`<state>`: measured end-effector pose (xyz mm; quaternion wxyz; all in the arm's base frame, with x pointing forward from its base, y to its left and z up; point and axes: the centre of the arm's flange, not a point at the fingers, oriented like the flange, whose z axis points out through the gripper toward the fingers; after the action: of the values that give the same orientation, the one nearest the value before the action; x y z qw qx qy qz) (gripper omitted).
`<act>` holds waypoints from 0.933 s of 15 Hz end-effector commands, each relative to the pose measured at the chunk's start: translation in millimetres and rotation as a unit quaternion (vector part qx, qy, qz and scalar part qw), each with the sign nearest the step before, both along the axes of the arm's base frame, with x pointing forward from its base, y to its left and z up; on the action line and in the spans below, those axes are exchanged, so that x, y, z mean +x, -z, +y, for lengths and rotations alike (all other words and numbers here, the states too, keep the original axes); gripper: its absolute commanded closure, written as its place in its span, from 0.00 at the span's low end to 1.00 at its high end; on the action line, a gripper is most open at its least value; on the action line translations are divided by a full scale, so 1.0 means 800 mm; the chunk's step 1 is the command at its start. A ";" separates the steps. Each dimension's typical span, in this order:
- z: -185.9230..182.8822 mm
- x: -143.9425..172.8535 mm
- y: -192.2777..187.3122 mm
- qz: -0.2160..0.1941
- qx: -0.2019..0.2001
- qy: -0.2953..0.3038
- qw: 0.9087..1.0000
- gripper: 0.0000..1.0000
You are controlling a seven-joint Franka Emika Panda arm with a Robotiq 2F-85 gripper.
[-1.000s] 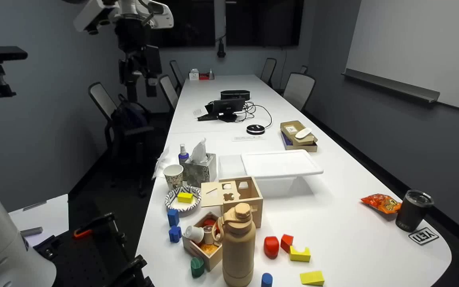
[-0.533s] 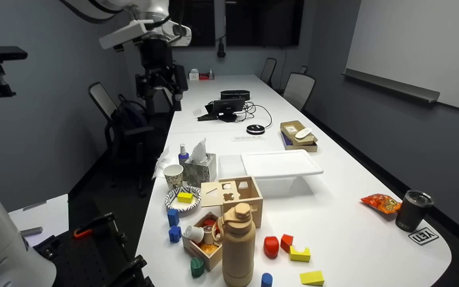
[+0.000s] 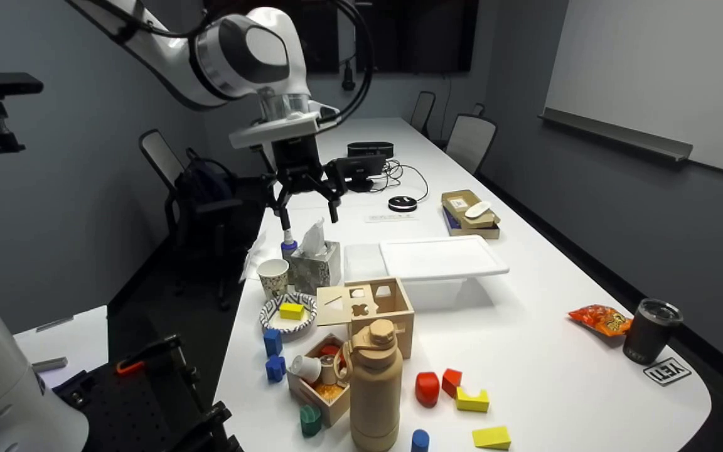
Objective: Slide the lid to close the box
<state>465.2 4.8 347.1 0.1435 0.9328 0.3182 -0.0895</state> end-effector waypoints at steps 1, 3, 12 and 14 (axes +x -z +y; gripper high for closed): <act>-0.013 0.004 0.068 0.029 0.022 -0.053 0.998 0.00; -0.014 0.006 0.108 0.044 0.026 -0.069 0.996 0.00; 0.012 -0.007 0.217 0.039 0.010 -0.105 0.994 0.00; 0.020 -0.006 0.236 0.026 0.004 -0.101 0.995 0.00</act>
<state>463.0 12.7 180.7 0.1224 0.8906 0.4231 -0.1130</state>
